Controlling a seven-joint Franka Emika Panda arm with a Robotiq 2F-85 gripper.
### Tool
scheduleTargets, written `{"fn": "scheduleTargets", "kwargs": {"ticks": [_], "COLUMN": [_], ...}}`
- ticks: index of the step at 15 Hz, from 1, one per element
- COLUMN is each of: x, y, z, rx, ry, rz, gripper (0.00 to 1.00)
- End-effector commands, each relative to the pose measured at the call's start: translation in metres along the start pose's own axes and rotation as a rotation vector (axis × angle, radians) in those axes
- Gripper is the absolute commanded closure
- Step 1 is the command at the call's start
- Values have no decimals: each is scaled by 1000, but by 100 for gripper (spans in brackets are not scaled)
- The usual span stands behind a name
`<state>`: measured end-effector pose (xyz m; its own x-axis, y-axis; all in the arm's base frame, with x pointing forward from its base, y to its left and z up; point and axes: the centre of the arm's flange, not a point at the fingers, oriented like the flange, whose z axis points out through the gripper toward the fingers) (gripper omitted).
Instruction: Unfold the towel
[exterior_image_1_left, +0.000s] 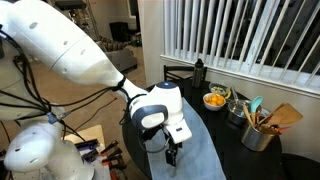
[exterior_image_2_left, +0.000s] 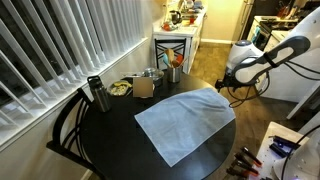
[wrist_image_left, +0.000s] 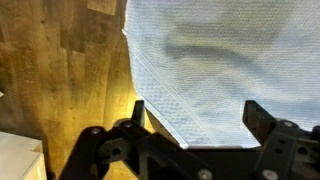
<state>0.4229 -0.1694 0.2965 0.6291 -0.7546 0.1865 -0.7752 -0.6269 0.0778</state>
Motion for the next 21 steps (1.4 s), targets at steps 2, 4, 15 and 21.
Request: {"fn": "scheduleTargets", "kwargs": {"ticks": [2, 4, 15, 21], "x": [-26, -32, -40, -40], "y": [-3, -9, -29, -29], "z": [-26, -33, -44, -44], "rx": [153, 191, 213, 213], "ry": [16, 17, 7, 7], "rz": [-85, -105, -119, -118], "gripper": [0, 0, 0, 0]}}
